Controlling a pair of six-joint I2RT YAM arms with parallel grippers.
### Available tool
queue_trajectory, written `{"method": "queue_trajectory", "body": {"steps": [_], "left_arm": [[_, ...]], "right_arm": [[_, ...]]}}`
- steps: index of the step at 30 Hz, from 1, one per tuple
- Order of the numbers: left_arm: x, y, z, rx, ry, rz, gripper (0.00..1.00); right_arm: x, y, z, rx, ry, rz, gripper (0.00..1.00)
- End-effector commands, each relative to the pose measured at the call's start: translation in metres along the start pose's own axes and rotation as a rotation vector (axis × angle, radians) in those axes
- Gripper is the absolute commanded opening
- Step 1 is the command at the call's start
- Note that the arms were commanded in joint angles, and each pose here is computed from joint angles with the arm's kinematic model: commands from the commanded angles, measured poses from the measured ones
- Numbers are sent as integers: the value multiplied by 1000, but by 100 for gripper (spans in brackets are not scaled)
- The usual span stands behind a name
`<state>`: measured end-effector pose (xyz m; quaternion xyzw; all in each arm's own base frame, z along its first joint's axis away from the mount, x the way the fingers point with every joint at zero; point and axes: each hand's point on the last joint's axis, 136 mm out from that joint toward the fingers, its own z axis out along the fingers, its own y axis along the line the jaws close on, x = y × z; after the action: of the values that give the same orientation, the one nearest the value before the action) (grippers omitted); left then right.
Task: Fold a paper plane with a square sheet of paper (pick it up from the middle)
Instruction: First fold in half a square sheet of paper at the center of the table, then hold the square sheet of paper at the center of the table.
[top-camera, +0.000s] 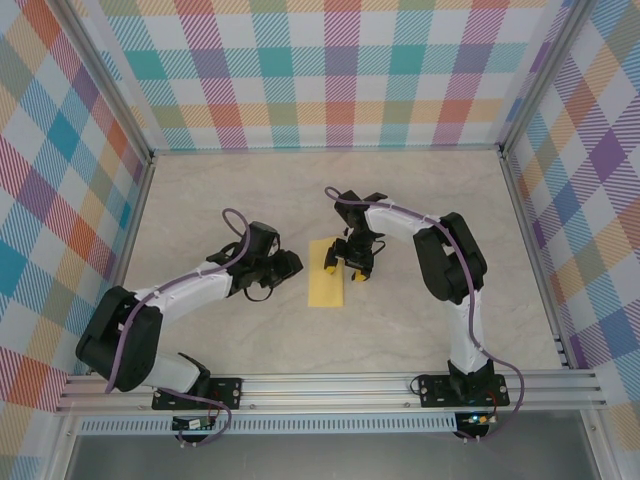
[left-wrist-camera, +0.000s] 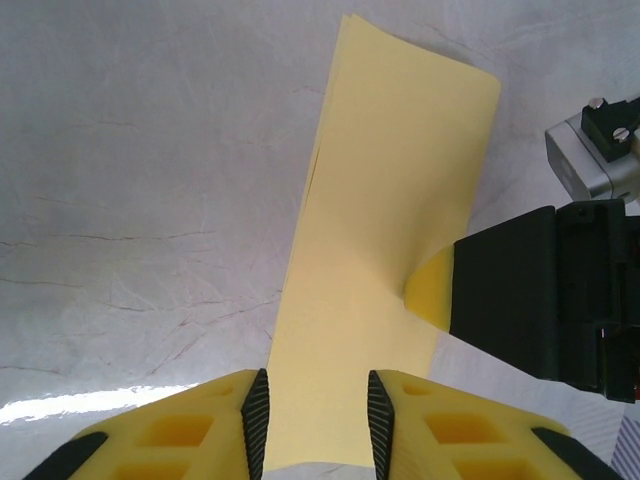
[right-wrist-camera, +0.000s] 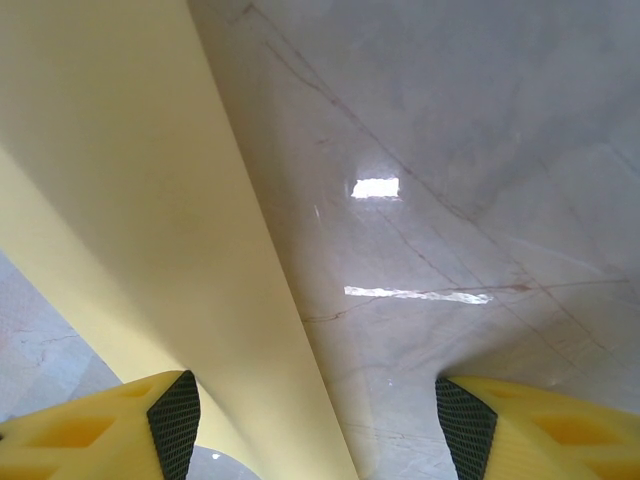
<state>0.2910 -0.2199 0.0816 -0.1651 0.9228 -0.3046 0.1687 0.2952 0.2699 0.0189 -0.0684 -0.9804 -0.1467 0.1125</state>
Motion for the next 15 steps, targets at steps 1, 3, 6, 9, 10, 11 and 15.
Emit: {"method": "queue_trajectory", "body": {"steps": [1, 3, 6, 9, 10, 11, 15], "left_arm": [[-2, -19, 7, 64, 22, 0, 29], [-2, -19, 12, 55, 33, -3, 21], [-2, -22, 21, 72, 50, -19, 5], [-2, -24, 33, 64, 72, -24, 0], [-2, -25, 37, 66, 78, -23, 0], [-1, -27, 41, 72, 87, -20, 0], [2, -27, 53, 59, 109, -24, 0]], "right_arm": [[6, -51, 38, 202, 60, 72, 69], [6, -52, 39, 205, 61, 77, 68], [8, -54, 40, 208, 67, 79, 68], [9, -58, 41, 218, 62, 81, 68], [9, -58, 41, 218, 65, 82, 68], [9, -57, 42, 216, 66, 82, 68], [8, -57, 42, 213, 66, 86, 68]]}}
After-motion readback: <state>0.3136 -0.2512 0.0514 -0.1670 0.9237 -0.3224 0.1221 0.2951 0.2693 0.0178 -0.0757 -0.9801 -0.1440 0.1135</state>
